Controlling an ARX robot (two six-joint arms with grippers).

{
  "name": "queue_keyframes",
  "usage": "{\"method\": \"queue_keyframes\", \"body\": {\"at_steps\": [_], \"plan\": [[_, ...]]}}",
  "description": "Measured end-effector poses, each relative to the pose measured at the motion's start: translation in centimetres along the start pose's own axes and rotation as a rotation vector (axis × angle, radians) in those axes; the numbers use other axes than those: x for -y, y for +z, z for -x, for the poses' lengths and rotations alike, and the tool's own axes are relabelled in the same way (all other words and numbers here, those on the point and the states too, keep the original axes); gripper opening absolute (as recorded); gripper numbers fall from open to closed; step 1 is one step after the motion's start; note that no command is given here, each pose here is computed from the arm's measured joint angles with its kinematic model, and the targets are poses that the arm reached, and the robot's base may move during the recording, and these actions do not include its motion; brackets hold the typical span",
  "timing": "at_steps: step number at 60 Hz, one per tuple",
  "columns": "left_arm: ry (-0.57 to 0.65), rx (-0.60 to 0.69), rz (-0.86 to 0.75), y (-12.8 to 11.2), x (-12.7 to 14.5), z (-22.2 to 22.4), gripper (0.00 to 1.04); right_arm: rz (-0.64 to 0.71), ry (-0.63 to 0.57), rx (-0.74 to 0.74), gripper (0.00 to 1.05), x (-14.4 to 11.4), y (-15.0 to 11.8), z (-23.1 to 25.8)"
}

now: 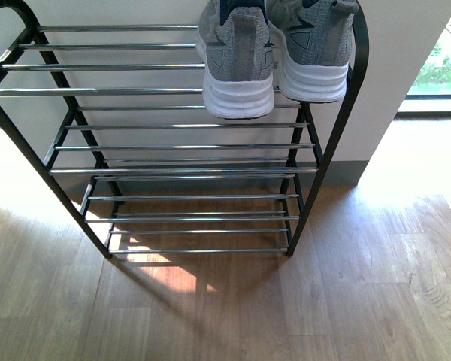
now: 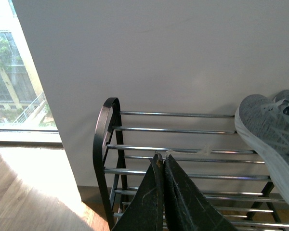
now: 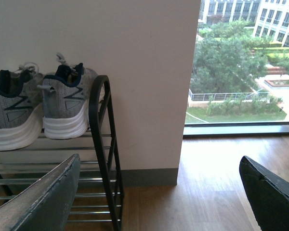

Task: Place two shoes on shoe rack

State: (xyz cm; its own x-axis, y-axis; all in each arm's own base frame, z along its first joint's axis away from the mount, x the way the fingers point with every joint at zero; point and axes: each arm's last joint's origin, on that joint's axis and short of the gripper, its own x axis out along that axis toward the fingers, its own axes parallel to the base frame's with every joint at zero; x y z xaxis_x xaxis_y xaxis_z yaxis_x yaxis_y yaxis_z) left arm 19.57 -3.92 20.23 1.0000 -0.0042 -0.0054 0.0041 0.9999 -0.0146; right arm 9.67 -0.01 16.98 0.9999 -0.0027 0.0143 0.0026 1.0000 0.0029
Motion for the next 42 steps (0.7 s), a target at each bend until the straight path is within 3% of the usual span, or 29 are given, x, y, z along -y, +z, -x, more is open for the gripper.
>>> {"method": "queue_keyframes", "body": {"at_steps": [42], "plan": [[0.001,0.011,-0.004,-3.4,-3.9,5.9,0.01,0.000,0.000,0.000,0.96,0.0,0.0,0.0]]}}
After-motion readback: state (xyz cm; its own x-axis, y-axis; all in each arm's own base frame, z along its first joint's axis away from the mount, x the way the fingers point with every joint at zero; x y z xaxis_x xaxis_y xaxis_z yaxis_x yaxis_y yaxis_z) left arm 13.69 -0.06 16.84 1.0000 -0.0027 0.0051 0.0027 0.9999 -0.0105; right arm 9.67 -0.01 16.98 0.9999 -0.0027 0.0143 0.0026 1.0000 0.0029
